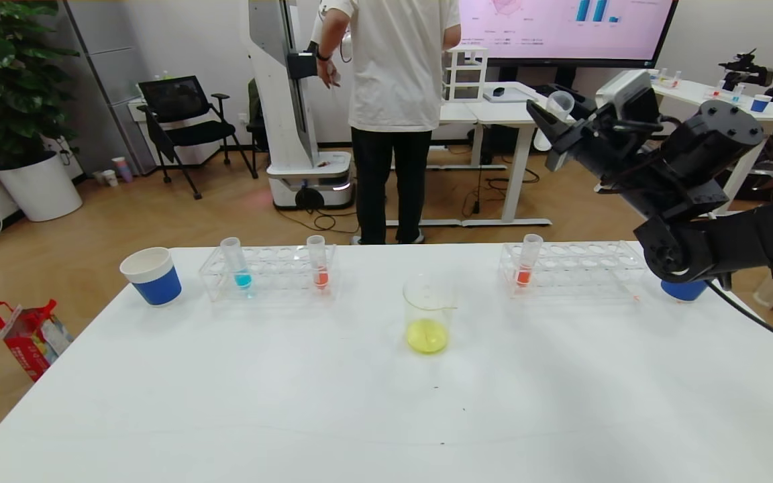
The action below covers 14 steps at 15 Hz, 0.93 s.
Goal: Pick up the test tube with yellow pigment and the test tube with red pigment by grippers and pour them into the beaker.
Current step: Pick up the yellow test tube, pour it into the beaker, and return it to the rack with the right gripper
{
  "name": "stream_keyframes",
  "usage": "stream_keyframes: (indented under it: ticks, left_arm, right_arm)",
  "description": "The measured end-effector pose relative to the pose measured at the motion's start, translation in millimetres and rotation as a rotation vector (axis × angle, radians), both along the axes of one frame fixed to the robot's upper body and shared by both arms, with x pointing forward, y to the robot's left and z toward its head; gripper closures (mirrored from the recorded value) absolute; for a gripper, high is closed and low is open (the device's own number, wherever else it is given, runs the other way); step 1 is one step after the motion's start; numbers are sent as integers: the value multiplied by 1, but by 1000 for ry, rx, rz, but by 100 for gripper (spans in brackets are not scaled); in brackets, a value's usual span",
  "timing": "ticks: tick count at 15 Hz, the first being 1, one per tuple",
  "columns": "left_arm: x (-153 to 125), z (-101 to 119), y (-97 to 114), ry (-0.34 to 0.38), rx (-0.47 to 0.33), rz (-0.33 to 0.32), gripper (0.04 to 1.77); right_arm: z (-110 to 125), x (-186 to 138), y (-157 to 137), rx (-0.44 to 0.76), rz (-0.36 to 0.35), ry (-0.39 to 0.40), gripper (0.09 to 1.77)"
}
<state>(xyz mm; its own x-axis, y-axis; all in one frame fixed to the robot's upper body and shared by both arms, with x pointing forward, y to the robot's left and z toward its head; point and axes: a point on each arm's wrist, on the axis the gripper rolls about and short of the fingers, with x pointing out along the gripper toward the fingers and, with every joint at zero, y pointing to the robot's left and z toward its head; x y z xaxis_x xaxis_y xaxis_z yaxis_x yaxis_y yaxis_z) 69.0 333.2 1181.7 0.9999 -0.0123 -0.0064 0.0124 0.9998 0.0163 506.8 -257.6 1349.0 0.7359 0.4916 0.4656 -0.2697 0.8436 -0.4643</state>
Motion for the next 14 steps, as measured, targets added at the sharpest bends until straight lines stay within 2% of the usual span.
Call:
stream_keyframes:
  ticks: [3,5,6,8,10,12,14]
  left_arm:
    - [0,0,0,0,0,0,6]
    - [0,0,0,0,0,0,6]
    - [0,0,0,0,0,0,6]
    - [0,0,0,0,0,0,6]
    - [0,0,0,0,0,0,6]
    - [0,0,0,0,0,1,6]
    - [0,0,0,0,0,0,6]
  right_arm:
    - [-17,-6,-18,218,-173,304,135]
    - [-24,-11,-30,266,-276,428,135]
    - [-25,-14,-33,301,-293,477,135]
    - [-23,-20,-37,334,-298,500,135]
    - [-28,-28,-51,311,-287,532,135]
    - [-31,-35,-76,292,-266,546,135]
    - [-31,-39,-106,304,-317,542,135]
